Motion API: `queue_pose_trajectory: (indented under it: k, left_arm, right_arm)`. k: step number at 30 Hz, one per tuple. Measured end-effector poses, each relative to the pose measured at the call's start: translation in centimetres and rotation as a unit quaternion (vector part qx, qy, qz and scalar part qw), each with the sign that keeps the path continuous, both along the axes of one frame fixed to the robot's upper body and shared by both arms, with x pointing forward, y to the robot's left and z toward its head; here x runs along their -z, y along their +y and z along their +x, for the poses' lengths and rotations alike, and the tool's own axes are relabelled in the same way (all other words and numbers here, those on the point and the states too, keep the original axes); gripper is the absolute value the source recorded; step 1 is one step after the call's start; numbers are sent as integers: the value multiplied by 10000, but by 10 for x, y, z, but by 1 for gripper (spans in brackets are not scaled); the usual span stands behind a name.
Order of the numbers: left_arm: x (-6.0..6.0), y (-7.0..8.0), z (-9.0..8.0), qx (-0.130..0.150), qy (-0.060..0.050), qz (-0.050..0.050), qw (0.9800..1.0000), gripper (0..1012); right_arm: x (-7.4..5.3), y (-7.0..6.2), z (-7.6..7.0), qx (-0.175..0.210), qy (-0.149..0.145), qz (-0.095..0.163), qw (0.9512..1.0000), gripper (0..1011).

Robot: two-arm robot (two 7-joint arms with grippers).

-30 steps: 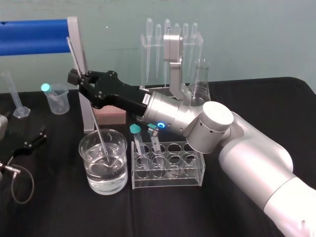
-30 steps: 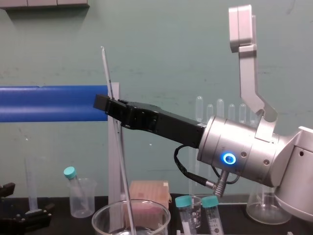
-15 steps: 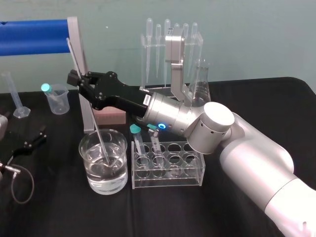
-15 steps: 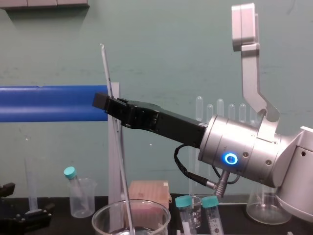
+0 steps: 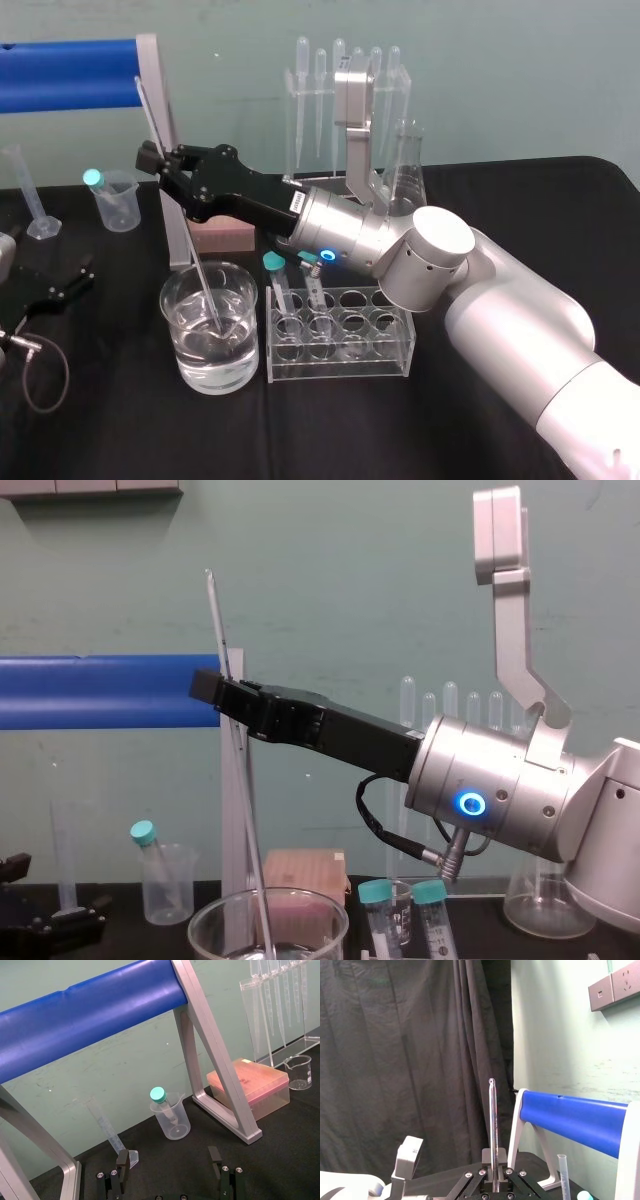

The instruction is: Hold the thermometer with one hand and immerse one end into the beaker, then reinsert it into the test tube rack.

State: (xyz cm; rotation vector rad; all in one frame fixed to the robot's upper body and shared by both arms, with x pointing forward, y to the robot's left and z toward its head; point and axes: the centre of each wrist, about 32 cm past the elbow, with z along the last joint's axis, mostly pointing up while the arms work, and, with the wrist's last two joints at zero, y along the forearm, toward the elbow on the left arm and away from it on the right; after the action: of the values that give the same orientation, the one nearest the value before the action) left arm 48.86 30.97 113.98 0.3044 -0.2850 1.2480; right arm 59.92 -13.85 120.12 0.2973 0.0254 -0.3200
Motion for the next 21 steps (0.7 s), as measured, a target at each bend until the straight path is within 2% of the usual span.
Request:
queue_pose_trajectory:
  k: [21]
  left_arm:
    - [0,0,0,0,0,0,10000,1008]
  right_arm:
    - [0,0,0,13,5,-1,10000,53]
